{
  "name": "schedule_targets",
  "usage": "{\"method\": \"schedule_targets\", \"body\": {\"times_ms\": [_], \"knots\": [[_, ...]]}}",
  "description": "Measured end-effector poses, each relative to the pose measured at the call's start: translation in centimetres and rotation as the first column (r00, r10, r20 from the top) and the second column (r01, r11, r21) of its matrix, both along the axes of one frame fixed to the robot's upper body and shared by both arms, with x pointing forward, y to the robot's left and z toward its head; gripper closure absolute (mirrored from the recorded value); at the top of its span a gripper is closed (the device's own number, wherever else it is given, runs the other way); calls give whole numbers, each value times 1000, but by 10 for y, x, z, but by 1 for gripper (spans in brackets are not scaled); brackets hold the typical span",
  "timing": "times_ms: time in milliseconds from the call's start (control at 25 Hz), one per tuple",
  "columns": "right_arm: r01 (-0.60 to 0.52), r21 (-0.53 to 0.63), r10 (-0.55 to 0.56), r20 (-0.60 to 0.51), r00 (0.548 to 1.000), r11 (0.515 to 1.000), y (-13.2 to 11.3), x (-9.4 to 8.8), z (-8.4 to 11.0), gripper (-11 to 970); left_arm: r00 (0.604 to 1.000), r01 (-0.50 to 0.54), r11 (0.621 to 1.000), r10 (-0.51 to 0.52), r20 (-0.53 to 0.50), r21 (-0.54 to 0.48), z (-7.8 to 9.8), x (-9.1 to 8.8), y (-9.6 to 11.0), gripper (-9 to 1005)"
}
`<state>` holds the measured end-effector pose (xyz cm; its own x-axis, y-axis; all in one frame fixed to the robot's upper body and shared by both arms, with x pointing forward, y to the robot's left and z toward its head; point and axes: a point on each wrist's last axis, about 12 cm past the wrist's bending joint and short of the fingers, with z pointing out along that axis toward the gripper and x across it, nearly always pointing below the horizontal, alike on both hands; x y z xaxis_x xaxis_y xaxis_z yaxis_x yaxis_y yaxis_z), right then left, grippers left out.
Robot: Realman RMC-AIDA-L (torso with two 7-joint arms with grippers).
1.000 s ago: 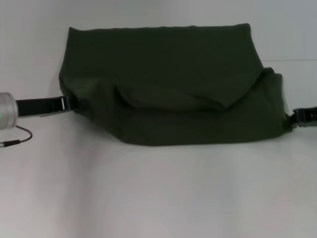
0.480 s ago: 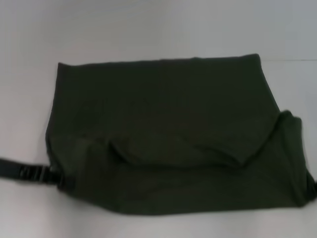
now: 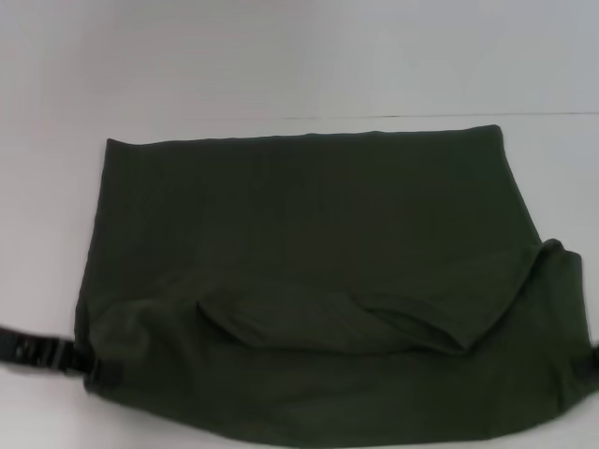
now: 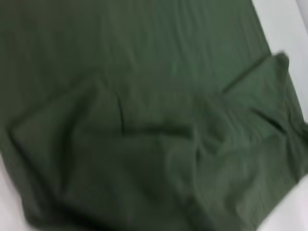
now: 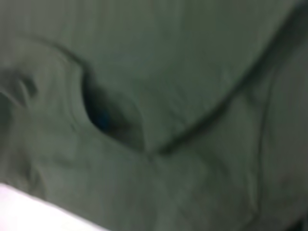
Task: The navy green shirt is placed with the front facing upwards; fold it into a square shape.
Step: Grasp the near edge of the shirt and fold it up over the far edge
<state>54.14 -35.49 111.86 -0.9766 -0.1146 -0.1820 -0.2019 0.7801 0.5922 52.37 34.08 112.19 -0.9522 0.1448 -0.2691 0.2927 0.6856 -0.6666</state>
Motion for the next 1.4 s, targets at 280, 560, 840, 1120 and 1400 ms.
{"method": "schedule_targets", "body": {"times_ms": [280,560,840,1120,1400], "knots": [[112,87,-125,172,977,990,7,37,21,920,984,-152,988,148,97,38,20,49,-2,948],[299,57,-302,300,905,952,10,73,15,915,946,-295,947,271,178,126,28,91,-13,948],[417,105,-420,421,804,903,21,99,18,910,905,-393,903,345,251,175,26,118,-30,947],[443,93,-430,478,766,892,33,116,22,904,852,-482,856,408,328,185,25,134,-42,948],[492,64,-447,531,720,868,39,127,18,899,802,-540,829,456,387,142,27,143,-44,948]]}}
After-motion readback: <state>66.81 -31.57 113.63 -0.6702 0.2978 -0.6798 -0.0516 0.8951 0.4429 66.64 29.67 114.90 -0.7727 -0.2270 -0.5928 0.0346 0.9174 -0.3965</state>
